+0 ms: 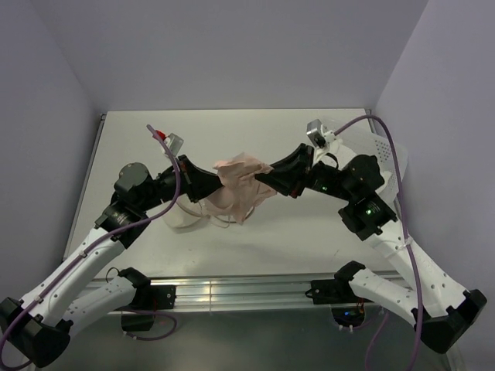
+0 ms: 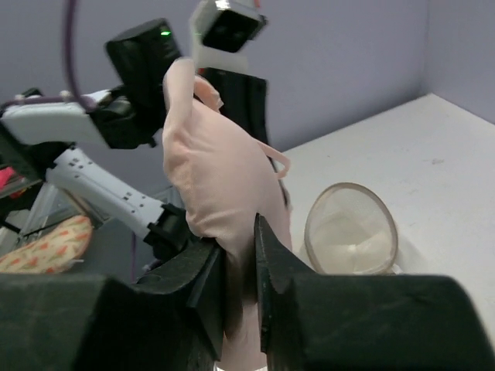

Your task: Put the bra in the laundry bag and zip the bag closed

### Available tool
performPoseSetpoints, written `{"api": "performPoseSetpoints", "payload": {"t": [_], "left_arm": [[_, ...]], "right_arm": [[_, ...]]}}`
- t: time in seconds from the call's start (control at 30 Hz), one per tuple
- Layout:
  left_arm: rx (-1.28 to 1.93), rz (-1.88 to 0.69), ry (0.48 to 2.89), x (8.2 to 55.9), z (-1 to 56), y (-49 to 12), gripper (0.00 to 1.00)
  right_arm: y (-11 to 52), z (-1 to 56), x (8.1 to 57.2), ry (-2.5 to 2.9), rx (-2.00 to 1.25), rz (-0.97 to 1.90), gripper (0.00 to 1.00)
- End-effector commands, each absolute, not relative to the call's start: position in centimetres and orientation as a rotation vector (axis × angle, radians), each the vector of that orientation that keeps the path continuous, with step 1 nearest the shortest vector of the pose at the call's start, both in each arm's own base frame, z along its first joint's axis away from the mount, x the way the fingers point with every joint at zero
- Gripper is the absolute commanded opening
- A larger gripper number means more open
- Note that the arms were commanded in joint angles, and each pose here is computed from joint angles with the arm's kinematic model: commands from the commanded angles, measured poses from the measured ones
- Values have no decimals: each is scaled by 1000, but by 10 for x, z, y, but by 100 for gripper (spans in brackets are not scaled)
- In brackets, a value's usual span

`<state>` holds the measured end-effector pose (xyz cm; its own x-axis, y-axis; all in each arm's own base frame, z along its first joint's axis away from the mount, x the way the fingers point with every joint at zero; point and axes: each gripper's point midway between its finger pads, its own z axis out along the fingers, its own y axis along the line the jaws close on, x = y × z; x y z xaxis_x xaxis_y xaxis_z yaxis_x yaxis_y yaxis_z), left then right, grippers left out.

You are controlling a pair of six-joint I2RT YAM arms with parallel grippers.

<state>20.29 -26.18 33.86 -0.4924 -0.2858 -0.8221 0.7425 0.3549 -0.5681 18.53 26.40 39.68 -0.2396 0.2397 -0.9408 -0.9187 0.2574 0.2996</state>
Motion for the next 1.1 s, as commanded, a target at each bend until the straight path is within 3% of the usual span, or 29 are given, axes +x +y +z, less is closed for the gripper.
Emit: {"api": "performPoseSetpoints", "payload": {"t": [0.0,0.4,0.57,0.73,1.07], "left_arm": [[335,-1293,1601,218,354,-259,0],[217,-1238,1553,233,370,-248,0],[220,-1219,1524,231,371,-244,0],[226,-1236,1504,226,372,-243,0],[366,-1310,1477,201,368,-250,0]], "right_arm": [[258,414,157,1203,-815,1277,28],[261,374,136,1270,-907,1314,49],[260,365,137,1330,-893,1300,75],[258,370,134,1315,-900,1267,81],[277,386,181,1362,-943,1120,90]]}}
